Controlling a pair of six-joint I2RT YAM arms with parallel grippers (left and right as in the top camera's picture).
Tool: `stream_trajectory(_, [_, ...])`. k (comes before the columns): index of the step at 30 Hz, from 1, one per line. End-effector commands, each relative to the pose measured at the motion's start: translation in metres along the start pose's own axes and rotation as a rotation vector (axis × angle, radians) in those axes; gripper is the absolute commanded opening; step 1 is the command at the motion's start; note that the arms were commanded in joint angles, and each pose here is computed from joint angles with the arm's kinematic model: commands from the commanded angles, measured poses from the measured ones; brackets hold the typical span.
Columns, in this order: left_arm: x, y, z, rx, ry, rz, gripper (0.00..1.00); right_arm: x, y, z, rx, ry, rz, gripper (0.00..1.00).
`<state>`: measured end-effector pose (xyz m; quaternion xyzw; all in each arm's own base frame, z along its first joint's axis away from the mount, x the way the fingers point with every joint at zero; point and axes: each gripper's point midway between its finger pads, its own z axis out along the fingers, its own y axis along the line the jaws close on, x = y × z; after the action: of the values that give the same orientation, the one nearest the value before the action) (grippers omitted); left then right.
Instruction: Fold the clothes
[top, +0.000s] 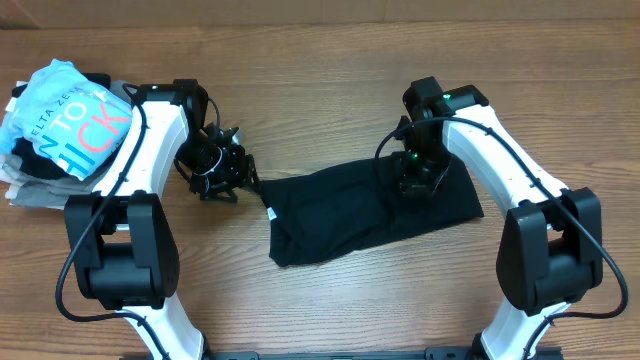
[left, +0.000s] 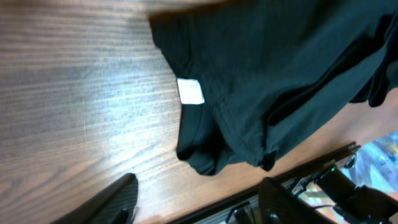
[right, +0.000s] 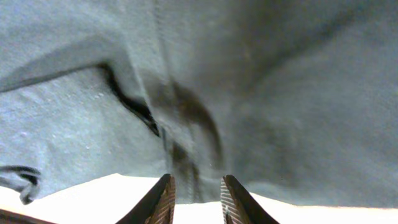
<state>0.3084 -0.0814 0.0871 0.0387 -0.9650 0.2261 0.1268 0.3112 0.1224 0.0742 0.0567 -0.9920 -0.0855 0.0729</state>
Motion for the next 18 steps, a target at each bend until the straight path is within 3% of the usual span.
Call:
stream_trajectory(1, [0.009, -0.011, 0.005, 0.0, 0.024, 0.018, 0.78, -0.019, -0.014, -0.043, 0.004, -0.137, 0.057, 0.29])
stream_trajectory(5, [0.006, -0.025, 0.031, 0.017, 0.019, 0.091, 1.0, -0.018, -0.037, -0.061, -0.004, -0.167, 0.129, 0.35])
stream_trajectory(10, [0.006, -0.032, 0.069, 0.015, 0.004, 0.117, 1.0, -0.011, -0.053, -0.063, -0.004, -0.137, 0.181, 0.41])
stream_trajectory(18, [0.012, -0.028, 0.104, 0.004, 0.0, 0.121, 1.0, -0.007, -0.056, -0.063, -0.003, -0.124, 0.191, 0.41])
